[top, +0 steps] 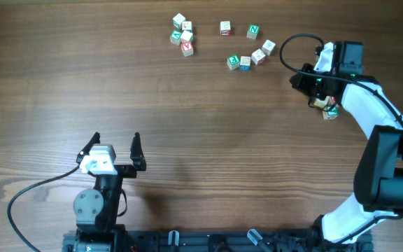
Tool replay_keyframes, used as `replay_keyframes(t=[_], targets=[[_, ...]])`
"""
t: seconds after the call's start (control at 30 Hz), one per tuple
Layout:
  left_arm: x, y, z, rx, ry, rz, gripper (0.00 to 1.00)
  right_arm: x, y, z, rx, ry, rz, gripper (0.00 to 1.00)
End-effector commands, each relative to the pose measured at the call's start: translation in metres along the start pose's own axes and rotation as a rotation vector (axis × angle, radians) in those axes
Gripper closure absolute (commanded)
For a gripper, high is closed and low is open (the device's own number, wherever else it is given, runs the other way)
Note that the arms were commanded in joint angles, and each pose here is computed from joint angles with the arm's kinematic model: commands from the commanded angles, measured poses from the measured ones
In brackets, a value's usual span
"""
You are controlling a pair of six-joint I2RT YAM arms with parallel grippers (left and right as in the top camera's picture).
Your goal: Form a circle
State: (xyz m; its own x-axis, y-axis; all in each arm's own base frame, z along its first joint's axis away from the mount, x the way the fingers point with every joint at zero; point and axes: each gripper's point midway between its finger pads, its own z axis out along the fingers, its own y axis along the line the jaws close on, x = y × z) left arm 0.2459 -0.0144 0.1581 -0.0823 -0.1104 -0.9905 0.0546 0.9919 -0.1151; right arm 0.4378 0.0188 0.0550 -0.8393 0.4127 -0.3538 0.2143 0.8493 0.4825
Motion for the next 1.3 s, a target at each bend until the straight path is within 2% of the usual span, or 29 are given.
replay_keyframes(t=[0.0, 0.17, 0.47, 0.83, 0.9, 0.97, 1.03, 1.13, 1.23, 1.27], targets=[[0.002, -0.004, 0.0, 0.02, 0.001, -0.006, 0.0, -0.025, -0.02, -0.008, 0.145, -0.093, 0.03, 0.96], [0.002, -0.004, 0.0, 0.02, 0.001, -0.006, 0.0, -0.047, -0.041, -0.021, 0.29, -0.192, 0.072, 0.95], [0.002, -0.004, 0.0, 0.02, 0.001, -0.006, 0.0, -0.038, -0.064, -0.028, 0.42, -0.179, 0.1, 0.96], [0.002, -0.004, 0.0, 0.02, 0.001, -0.006, 0.0, -0.037, -0.068, -0.02, 0.428, -0.164, 0.082, 0.96], [0.002, -0.004, 0.0, 0.02, 0.001, -0.006, 0.0, -0.042, -0.047, -0.032, 0.356, -0.158, 0.051, 0.96], [0.002, -0.004, 0.0, 0.02, 0.001, -0.006, 0.0, -0.044, -0.031, -0.066, 0.346, -0.187, 0.064, 0.96], [0.002, -0.004, 0.0, 0.02, 0.001, -0.006, 0.0, -0.031, -0.027, -0.105, 0.385, -0.194, 0.121, 0.96], [0.002, -0.004, 0.0, 0.02, 0.001, -0.006, 0.0, 0.009, -0.048, -0.142, 0.54, -0.158, 0.323, 0.96], [0.002, -0.004, 0.0, 0.02, 0.001, -0.006, 0.0, 0.028, -0.061, -0.132, 0.57, -0.124, 0.389, 0.95], [0.002, -0.004, 0.0, 0.02, 0.001, -0.006, 0.0, 0.046, -0.074, -0.121, 0.6, -0.114, 0.474, 0.96]])
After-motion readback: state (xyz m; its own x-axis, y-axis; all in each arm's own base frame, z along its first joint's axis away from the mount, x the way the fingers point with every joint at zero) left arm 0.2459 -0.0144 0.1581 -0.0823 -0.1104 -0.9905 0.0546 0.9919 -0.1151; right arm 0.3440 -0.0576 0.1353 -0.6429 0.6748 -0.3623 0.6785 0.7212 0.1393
